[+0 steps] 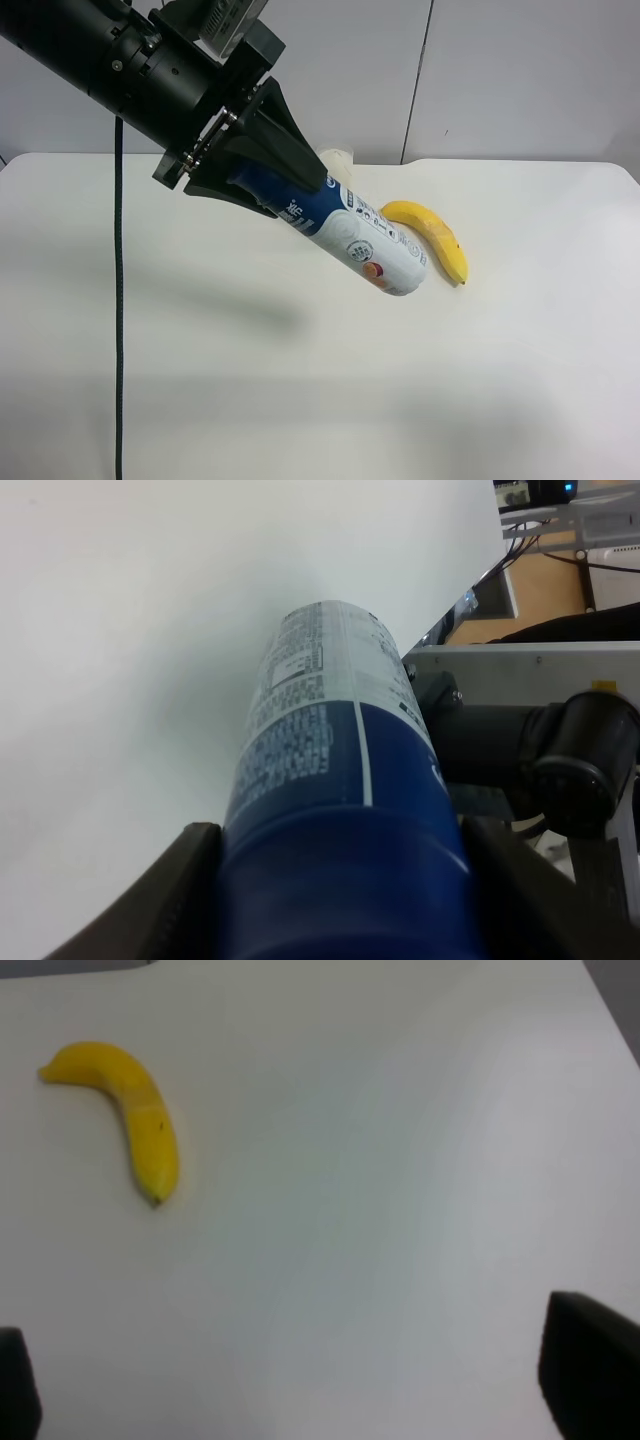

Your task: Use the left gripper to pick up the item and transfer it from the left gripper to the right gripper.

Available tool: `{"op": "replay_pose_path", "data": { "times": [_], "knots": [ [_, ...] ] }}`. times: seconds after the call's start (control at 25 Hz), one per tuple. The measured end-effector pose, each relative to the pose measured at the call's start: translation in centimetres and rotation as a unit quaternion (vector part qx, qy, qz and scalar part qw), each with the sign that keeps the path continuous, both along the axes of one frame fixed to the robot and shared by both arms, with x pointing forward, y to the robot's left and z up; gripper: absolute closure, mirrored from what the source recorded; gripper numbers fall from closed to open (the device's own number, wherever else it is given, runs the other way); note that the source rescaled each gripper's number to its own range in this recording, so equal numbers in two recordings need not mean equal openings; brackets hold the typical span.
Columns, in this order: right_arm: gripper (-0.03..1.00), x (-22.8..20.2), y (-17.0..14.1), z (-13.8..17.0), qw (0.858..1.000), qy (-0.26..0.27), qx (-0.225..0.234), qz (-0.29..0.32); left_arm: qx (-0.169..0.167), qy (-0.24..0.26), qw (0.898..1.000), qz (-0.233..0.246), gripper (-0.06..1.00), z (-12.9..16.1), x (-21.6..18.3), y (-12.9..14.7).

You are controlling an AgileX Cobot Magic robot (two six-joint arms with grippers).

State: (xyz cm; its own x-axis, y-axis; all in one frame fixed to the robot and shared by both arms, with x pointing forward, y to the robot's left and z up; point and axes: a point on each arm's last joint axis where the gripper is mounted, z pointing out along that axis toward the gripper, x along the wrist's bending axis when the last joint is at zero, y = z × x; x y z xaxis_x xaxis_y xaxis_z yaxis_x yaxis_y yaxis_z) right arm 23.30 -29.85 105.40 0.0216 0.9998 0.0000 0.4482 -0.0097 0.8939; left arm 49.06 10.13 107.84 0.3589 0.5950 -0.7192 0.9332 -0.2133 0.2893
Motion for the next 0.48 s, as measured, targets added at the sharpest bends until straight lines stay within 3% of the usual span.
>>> {"op": "replay_pose_path", "data": {
  "times": [0.48],
  "knots": [
    [-0.03, 0.00, 0.00, 0.00, 1.000, 0.000, 0.000, 0.000, -0.001, 0.001, 1.000, -0.002, 0.94, 0.01, -0.04, -0.01]
  ]
}}
